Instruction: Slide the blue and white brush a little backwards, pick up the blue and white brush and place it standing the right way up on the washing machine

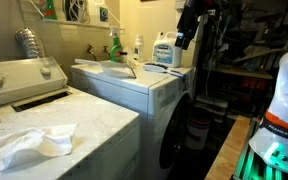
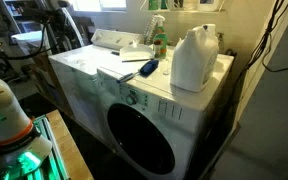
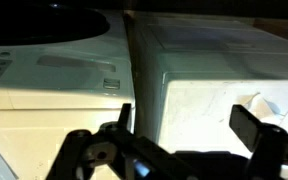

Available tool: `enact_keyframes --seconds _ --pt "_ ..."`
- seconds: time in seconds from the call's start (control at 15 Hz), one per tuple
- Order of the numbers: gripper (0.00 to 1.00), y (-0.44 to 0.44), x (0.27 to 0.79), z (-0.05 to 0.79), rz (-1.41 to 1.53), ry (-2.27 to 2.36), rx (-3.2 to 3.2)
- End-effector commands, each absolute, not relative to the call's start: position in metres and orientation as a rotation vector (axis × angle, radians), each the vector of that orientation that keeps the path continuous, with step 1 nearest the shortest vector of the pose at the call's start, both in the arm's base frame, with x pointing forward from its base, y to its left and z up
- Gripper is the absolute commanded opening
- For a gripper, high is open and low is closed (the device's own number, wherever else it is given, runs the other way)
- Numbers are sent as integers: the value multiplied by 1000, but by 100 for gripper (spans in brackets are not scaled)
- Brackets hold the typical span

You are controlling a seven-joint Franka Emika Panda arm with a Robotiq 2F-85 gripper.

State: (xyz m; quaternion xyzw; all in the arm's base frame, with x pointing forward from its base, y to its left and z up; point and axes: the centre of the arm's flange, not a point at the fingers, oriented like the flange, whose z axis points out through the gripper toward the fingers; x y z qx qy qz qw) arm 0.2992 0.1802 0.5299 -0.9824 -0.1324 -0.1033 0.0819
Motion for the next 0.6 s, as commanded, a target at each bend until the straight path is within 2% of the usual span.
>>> enact_keyframes --seconds 0.0,0.33,0.53 --pt "100 180 299 530 -309 -396 -2935" --pt "100 180 299 530 -308 -396 -2935" --pt "100 154 326 533 -347 -237 -2945"
